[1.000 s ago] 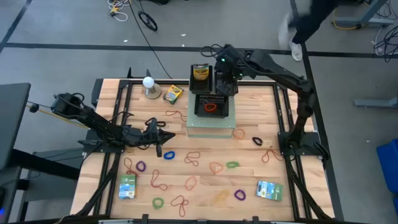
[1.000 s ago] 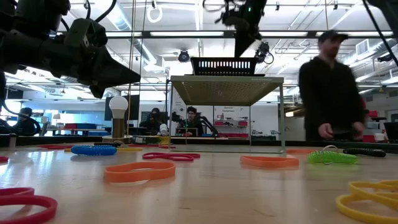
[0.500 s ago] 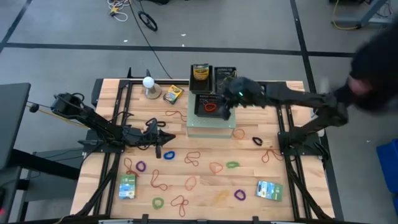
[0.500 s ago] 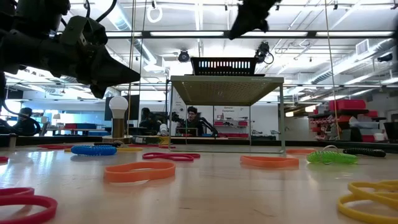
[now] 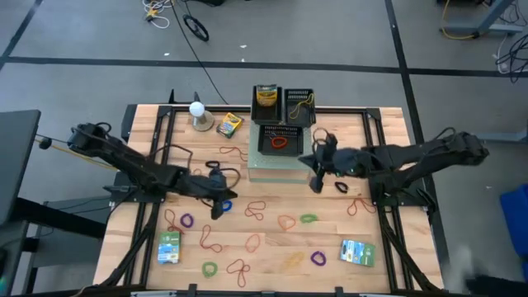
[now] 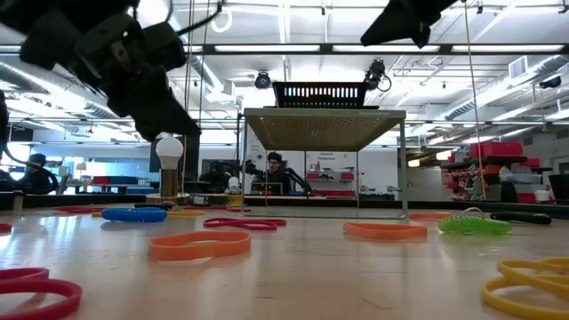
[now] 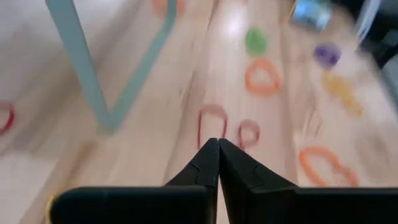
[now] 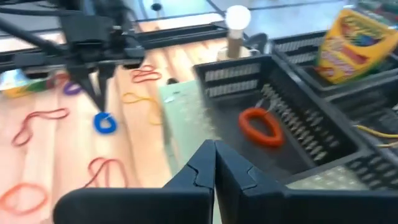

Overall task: Pick & Place Office Desk Supplies
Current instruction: Put the yellow rubber band into the top right black bin on the shelf

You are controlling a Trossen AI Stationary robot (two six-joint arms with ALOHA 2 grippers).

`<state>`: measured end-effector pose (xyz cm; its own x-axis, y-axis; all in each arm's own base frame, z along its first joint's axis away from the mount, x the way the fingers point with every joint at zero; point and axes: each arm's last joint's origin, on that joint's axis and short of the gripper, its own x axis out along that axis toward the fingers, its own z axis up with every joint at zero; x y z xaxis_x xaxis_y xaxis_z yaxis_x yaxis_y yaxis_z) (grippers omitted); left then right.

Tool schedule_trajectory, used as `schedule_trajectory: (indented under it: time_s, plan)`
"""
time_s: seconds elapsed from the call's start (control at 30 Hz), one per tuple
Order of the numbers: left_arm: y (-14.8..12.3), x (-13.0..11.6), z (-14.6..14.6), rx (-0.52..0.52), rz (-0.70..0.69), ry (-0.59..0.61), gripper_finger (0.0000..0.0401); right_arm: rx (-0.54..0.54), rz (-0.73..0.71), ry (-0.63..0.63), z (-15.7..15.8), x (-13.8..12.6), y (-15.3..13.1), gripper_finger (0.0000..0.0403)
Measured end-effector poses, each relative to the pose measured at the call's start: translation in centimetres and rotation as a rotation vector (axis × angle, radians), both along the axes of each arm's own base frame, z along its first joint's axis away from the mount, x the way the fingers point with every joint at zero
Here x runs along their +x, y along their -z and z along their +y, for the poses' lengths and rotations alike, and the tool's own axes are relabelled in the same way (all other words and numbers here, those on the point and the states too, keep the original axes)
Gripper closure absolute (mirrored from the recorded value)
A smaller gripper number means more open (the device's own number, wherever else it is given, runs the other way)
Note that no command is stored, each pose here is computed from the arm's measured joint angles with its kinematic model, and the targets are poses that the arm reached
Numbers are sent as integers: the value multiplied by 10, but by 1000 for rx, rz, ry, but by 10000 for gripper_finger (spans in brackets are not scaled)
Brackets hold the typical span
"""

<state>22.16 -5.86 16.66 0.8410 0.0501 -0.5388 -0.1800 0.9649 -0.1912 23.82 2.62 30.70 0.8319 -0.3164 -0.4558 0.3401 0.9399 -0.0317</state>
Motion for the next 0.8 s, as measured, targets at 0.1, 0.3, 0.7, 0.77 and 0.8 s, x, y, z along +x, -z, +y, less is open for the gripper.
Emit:
schedule_trajectory:
  time_s: [0.1, 0.3, 0.7, 0.77, 0.8]
  plan:
    - [-5, 1, -2, -42, 138, 9, 357, 0, -9, -47, 12, -1, 14, 397]
    - [1, -13, -3, -132, 367, -77, 316, 54, -132, -120, 33, -5, 50, 397]
    - [10, -26, 11, -132, 499, -331, 302, 41, -238, -127, 51, -20, 81, 397]
    - [10, -25, 15, -135, 498, -349, 302, 36, -238, -129, 53, -21, 81, 397]
    - [10, -25, 18, -135, 498, -358, 302, 36, -239, -133, 54, -22, 81, 397]
